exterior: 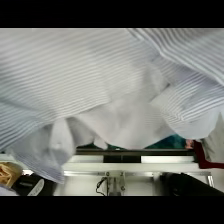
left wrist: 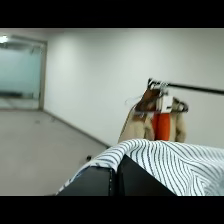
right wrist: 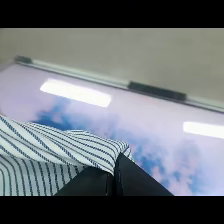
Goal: Fold the shirts.
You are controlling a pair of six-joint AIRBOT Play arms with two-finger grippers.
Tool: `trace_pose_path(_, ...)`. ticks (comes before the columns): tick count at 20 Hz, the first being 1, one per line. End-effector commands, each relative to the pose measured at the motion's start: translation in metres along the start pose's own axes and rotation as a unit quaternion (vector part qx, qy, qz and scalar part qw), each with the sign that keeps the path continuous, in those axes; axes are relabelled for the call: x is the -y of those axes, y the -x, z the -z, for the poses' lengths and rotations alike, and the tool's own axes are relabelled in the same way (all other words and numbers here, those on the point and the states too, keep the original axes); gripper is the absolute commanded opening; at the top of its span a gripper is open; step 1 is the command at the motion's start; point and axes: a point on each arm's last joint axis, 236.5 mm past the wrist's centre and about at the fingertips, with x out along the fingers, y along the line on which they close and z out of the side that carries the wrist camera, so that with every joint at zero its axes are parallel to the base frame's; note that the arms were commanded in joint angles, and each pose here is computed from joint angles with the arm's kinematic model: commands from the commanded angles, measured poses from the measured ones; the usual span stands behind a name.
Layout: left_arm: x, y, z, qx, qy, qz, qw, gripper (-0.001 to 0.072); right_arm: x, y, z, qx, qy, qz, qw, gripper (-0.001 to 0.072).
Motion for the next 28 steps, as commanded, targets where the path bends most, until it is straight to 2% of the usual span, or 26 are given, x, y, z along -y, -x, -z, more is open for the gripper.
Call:
trace_pose_path(1, -0.088, -0.044, 0.098, -0.135, 0.026, -0.109, 0.985, 0.0051, 0.035, -0.029, 0.046, -0.118, 0.051, 0.128, 0.983, 0.0073)
trace_pose_path(3, -0.129, -0.085, 0.18, -0.224, 0.06, -0.126, 0.965, 0.0051, 0.035, -0.073, 0.087, -0.212, 0.046, 0.153, 0.964, 0.0073)
trace_pose_path(4, -0.147, -0.104, 0.222, -0.267, 0.071, -0.13, 0.952, 0.0051, 0.032, -0.101, 0.116, -0.271, 0.03, 0.143, 0.951, 0.0073)
trace_pose_path(6, -0.181, -0.132, 0.303, -0.34, 0.087, -0.138, 0.926, 0.0052, 0.021, -0.171, 0.168, -0.353, -0.02, 0.071, 0.933, 0.0073)
trace_pose_path(10, -0.237, -0.149, 0.443, -0.446, 0.134, -0.165, 0.869, 0.0052, 0.04, -0.308, 0.251, -0.386, -0.186, -0.036, 0.903, 0.0074)
trace_pose_path(12, -0.255, -0.161, 0.482, -0.448, 0.166, -0.174, 0.861, 0.0053, 0.058, -0.346, 0.302, -0.412, -0.236, -0.049, 0.879, 0.0075)
trace_pose_path(15, -0.276, -0.19, 0.504, -0.398, 0.211, -0.188, 0.873, 0.0053, 0.067, -0.375, 0.369, -0.455, -0.281, -0.051, 0.844, 0.0075)
trace_pose_path(17, -0.279, -0.205, 0.515, -0.37, 0.245, -0.192, 0.875, 0.0053, 0.064, -0.391, 0.399, -0.467, -0.292, -0.047, 0.833, 0.0077)
trace_pose_path(18, -0.275, -0.206, 0.528, -0.373, 0.262, -0.19, 0.87, 0.0053, 0.059, -0.399, 0.406, -0.463, -0.301, -0.05, 0.832, 0.0119)
trace_pose_path(19, -0.269, -0.205, 0.54, -0.385, 0.274, -0.186, 0.861, 0.0109, 0.055, -0.408, 0.406, -0.452, -0.31, -0.055, 0.834, 0.0314)
trace_pose_path(20, -0.263, -0.199, 0.552, -0.406, 0.282, -0.179, 0.85, 0.0448, 0.053, -0.415, 0.4, -0.436, -0.314, -0.06, 0.841, 0.0564)
trace_pose_path(21, -0.255, -0.19, 0.559, -0.43, 0.287, -0.17, 0.839, 0.0717, 0.052, -0.417, 0.39, -0.422, -0.307, -0.072, 0.85, 0.0584)
trace_pose_path(23, -0.253, -0.162, 0.55, -0.487, 0.278, -0.144, 0.815, 0.072, 0.068, -0.405, 0.369, -0.408, -0.265, -0.07, 0.87, 0.0584)
trace_pose_path(25, -0.264, -0.116, 0.533, -0.55, 0.298, -0.16, 0.763, 0.072, 0.107, -0.374, 0.347, -0.411, -0.209, -0.026, 0.887, 0.0584)
trace_pose_path(28, -0.265, -0.048, 0.517, -0.63, 0.315, -0.18, 0.687, 0.072, 0.166, -0.315, 0.331, -0.444, -0.153, 0.048, 0.882, 0.0582)
